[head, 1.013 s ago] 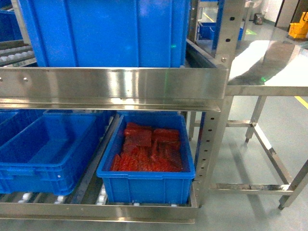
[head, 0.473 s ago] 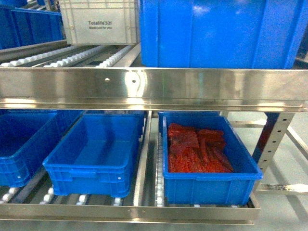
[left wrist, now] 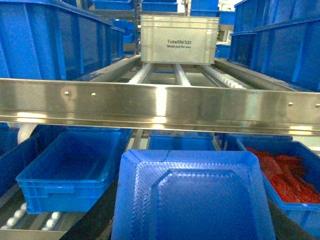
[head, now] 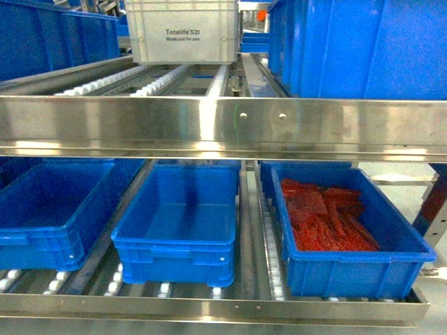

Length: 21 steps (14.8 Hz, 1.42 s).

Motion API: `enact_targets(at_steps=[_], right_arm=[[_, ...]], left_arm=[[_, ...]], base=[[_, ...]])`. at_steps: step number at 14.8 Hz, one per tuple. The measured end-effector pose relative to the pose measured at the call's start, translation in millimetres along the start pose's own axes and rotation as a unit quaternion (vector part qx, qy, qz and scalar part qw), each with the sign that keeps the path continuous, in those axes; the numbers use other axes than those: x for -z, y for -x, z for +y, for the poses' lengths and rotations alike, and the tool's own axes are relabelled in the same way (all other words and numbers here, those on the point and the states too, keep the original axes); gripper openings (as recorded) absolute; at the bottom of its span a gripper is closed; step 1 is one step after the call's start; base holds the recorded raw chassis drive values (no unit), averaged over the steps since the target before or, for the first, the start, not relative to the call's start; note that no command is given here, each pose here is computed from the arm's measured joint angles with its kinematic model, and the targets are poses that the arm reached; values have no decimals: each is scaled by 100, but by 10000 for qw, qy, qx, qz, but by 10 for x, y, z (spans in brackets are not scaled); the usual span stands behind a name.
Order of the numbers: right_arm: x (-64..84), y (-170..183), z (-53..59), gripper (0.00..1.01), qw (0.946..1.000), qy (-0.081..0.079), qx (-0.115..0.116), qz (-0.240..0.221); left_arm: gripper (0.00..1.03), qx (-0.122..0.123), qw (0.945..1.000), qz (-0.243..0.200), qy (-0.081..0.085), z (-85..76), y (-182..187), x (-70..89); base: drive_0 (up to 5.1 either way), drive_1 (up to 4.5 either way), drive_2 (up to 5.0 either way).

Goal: Sort blue parts and orange caps into right shelf containers

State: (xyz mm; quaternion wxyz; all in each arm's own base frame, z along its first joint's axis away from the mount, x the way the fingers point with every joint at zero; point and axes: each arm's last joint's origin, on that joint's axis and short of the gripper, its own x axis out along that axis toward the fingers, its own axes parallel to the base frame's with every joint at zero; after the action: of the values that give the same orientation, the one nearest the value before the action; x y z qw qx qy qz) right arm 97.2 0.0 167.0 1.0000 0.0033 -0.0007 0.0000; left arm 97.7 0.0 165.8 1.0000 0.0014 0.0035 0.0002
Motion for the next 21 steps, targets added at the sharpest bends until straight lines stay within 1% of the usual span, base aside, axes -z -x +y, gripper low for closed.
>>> enact_targets(at_steps=[21], right_arm=[[0,0,0,43,10000,0,2,-2]], left_arm=[[41,2,10000,-4,0,0,0,-1]], base=[[-494,252,252]])
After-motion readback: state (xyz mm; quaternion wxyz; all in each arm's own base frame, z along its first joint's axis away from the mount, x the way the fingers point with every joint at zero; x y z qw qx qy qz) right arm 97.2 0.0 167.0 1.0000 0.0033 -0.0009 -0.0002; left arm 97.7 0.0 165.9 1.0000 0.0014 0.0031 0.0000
